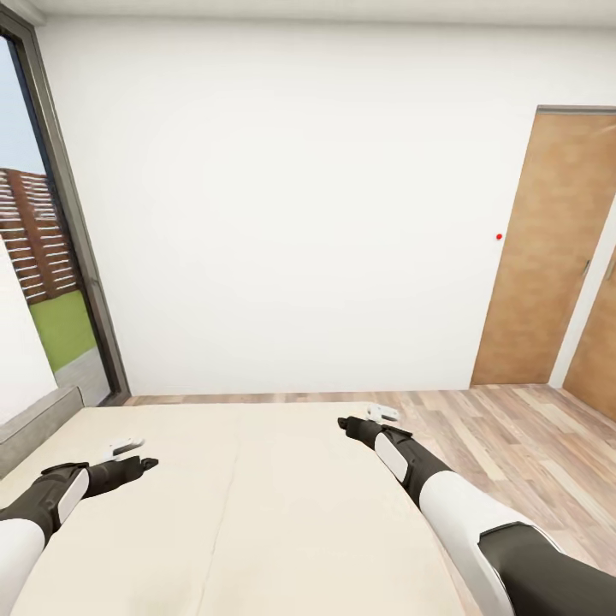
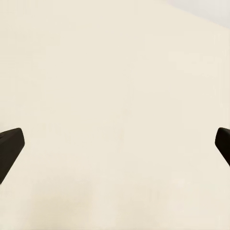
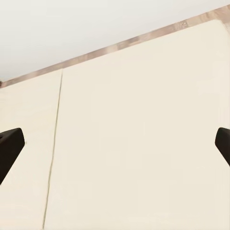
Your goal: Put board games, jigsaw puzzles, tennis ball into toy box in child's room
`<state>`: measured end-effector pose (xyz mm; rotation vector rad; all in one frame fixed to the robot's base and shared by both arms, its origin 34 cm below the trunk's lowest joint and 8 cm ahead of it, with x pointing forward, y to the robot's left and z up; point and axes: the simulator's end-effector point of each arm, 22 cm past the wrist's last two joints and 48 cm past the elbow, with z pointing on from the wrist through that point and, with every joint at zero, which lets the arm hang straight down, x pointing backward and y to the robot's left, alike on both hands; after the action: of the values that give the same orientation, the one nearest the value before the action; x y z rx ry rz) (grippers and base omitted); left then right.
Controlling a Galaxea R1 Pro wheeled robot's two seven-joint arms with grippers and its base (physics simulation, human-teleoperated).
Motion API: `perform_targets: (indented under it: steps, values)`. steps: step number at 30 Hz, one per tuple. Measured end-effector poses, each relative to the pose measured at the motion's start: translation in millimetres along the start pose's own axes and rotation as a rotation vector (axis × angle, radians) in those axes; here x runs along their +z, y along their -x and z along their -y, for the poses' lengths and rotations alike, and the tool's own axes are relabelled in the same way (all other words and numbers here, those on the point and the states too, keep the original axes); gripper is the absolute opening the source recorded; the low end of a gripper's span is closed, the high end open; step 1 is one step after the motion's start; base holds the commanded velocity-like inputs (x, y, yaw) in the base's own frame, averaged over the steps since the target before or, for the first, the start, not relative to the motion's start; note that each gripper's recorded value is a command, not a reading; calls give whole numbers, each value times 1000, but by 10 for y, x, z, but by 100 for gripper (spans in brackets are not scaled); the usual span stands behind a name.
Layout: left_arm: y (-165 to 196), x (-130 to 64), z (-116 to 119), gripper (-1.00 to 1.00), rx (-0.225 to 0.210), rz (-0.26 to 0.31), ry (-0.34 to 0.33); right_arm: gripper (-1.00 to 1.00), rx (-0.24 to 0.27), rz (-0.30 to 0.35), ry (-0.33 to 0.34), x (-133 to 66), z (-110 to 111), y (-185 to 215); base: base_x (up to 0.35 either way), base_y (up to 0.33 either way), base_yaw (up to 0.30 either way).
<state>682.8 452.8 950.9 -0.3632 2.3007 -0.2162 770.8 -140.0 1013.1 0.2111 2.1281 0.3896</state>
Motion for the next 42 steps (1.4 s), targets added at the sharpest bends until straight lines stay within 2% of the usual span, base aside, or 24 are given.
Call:
perform_targets:
  steps: [9, 32, 37, 42]
  values:
    - [1, -1, -4, 100, 0, 0, 0, 100, 0, 0, 0, 0, 0, 0, -21, 171, 0]
    - [-13, 7, 21, 100, 1, -3, -3, 100, -1, 3, 1, -2, -9, 14, -20, 14, 0]
    - [-54, 29, 67, 100, 3, -12, -7, 100, -8, 47, 41, -55, -196, 227, 0, 0, 0]
    - [-153, 73, 171, 100, -5, -35, -18, 100, -18, 55, 100, -183, -413, 232, 0, 0, 0]
